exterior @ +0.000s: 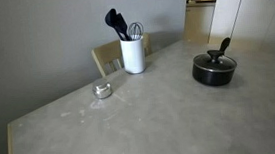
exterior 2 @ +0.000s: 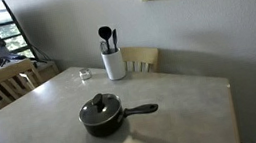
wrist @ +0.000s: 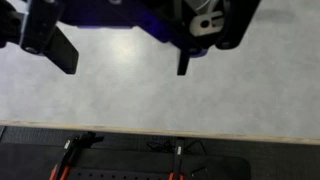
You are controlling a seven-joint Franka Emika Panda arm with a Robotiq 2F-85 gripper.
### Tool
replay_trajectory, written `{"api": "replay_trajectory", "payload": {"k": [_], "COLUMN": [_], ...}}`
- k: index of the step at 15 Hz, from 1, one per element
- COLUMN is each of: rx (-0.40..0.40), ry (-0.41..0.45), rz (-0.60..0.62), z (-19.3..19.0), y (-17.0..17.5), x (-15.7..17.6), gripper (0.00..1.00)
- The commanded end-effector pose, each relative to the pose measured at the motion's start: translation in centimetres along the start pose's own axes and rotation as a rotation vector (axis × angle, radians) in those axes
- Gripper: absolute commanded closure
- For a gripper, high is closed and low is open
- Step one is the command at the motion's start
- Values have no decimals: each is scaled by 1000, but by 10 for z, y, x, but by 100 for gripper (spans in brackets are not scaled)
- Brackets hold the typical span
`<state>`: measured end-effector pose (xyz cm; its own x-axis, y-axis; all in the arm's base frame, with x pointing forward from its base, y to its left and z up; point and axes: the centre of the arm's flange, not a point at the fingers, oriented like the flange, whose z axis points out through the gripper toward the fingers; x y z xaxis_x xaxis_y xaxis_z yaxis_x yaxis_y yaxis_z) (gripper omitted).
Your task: Remove the lid from the black pot
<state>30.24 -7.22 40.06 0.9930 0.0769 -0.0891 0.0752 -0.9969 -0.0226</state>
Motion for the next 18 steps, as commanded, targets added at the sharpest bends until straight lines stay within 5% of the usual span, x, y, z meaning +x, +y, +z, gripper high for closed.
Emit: {"api": "replay_trajectory", "payload": {"k": [1,8,18], "rx": [0,15,-6], "ry": [0,15,60], "rz": [0,-6,-87], "z": [0,1,25], "y": [0,10,50], "x": [0,19,94], "gripper": [0,0,0]}}
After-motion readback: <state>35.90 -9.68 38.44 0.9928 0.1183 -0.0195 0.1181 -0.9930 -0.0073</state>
